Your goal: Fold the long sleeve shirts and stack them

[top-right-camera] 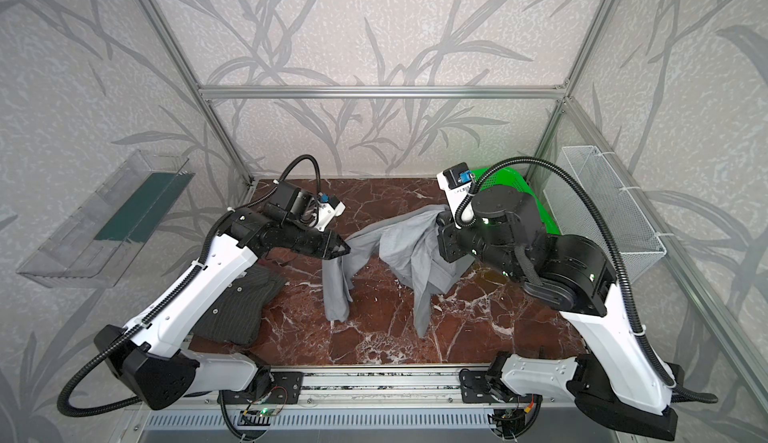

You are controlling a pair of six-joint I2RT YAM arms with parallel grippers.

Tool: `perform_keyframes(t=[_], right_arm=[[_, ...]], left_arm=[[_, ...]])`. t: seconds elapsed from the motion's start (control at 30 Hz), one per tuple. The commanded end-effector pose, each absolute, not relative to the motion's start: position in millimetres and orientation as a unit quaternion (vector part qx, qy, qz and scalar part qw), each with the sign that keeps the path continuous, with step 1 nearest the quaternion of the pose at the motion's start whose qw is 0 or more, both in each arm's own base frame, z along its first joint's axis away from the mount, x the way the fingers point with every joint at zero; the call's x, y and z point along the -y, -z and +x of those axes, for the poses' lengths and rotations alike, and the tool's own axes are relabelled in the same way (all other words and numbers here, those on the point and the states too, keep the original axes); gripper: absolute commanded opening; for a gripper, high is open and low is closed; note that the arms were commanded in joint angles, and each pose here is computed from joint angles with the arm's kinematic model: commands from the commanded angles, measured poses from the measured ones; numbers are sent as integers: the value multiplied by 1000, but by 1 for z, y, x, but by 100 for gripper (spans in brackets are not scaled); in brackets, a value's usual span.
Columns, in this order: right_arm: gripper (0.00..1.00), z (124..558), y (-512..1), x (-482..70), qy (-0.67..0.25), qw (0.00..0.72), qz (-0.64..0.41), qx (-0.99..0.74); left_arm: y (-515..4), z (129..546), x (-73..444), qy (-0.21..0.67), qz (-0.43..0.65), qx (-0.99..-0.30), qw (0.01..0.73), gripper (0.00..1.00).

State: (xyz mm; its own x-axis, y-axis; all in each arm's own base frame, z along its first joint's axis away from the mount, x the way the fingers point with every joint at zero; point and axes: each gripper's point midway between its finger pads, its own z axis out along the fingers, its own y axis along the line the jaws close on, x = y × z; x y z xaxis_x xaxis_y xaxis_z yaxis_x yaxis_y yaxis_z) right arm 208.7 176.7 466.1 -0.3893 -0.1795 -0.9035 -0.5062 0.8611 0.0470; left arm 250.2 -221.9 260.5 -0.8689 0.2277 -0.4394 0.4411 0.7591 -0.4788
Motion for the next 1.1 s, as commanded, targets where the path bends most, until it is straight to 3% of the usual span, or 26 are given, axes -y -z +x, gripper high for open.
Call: perform_keyframes(t=[0.0, 0.3, 0.47, 0.53, 0.87, 1.07], right_arm=[[0, 206, -467, -170, -139, 503, -227, -822], [0, 203, -469, -184, -169, 490, -241, -821], [0, 206, -470, -182, -157, 492, -240, -822], [0, 206, -471, -183, -158, 493, -240, -821], [0, 204, -481, -183, -168, 499, -240, -815], [0, 202, -484, -180, -168, 501, -238, -815]], left_arm=[[-241, 224, 215, 255, 210, -934, 138, 23], [-226, 177, 244, 279, 249, -920, 122, 33], [-254, 153, 257, 338, 226, -895, 186, 35], [-253, 138, 274, 386, 227, -871, 202, 44], [-163, 123, 256, 274, 269, -896, 222, 48], [-133, 123, 266, 291, 249, -899, 210, 48]])
